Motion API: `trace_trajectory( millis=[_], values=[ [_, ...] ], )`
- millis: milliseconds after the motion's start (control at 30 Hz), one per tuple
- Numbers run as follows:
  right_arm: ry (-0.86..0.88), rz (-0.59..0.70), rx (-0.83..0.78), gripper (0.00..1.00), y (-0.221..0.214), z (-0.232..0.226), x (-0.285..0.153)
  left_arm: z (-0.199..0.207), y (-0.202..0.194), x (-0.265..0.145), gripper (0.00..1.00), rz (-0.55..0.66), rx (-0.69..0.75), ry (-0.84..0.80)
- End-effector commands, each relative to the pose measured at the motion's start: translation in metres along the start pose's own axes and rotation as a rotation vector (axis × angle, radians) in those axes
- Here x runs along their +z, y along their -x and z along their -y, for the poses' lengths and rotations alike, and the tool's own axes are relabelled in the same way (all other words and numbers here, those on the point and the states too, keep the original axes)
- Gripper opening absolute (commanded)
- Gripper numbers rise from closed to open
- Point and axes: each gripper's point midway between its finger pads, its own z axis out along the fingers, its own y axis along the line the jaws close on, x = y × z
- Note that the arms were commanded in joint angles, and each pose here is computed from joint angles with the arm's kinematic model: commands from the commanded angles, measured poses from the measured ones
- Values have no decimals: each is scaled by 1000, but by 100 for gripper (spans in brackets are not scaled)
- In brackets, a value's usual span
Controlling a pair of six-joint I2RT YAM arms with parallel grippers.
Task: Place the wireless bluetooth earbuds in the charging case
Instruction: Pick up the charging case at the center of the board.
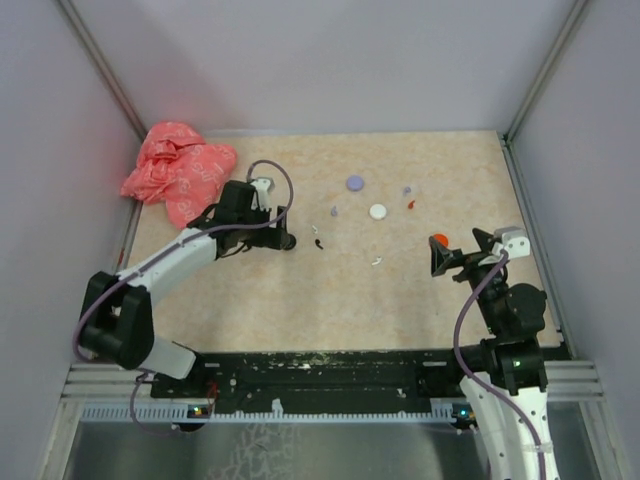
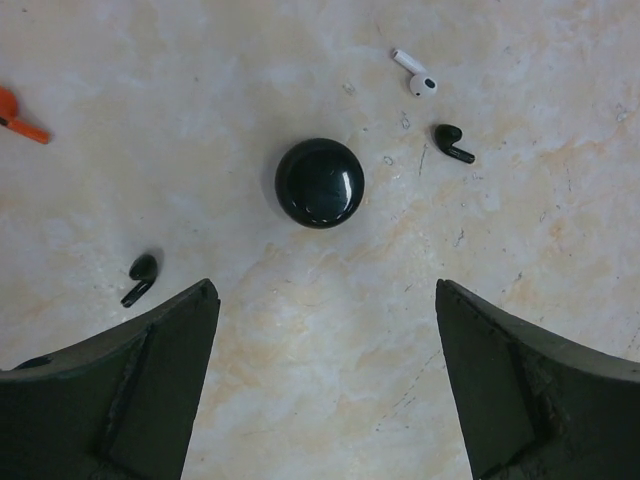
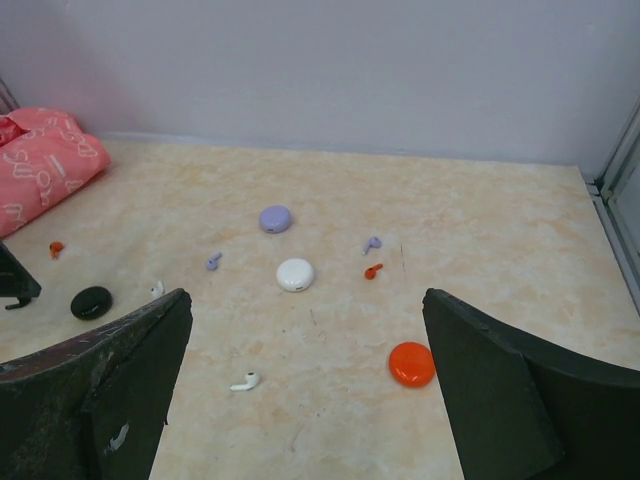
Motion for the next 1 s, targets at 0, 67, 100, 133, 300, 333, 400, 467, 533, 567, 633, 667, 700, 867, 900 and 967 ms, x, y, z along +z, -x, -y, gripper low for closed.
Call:
trace_trajectory(
  millis=[0, 67, 100, 133, 300, 333, 400, 467, 533, 567, 633, 667, 700, 867, 900, 967],
  values=[
    [18, 80, 0, 98, 19, -4, -1, 10, -3, 16, 93, -76, 19, -60],
    [14, 83, 0, 98, 19, -3, -1, 11, -5, 26, 91, -105, 53, -71],
    [14, 82, -1, 98, 19, -3, -1, 10, -7, 32, 91, -121, 68, -74],
    [14, 82, 0, 98, 19, -4, -1, 11, -9, 37, 90, -140, 82, -77],
    [13, 86, -3, 98, 19, -3, -2, 11, -10, 61, 86, -218, 147, -83],
    [14, 85, -2, 98, 19, -3, -2, 12, -12, 64, 86, -235, 163, -86],
    [17, 85, -2, 98, 19, -4, -2, 10, -15, 69, 85, -262, 194, -77],
    [17, 86, -1, 98, 19, -4, -2, 9, -17, 73, 85, -282, 217, -66],
    [17, 88, -1, 98, 19, -4, -2, 6, -20, 77, 84, -309, 237, -54],
    [17, 85, -2, 98, 18, -4, -2, 5, -22, 78, 83, -320, 248, -47],
    [15, 85, -2, 98, 18, -3, -2, 2, -25, 81, 82, -336, 267, -29],
    [16, 84, -2, 98, 18, -4, -2, 2, -26, 82, 81, -341, 277, -28],
    [15, 85, -2, 98, 19, -4, -1, 3, -28, 84, 80, -347, 287, -25],
    [17, 84, -2, 98, 18, -4, -2, 3, -32, 90, 77, -385, 331, 15],
    [15, 82, -1, 98, 18, -4, -1, 3, -31, 91, 76, -388, 336, 22],
    [16, 81, -1, 98, 17, -4, -1, 3, -31, 92, 75, -392, 346, 34]
  ],
)
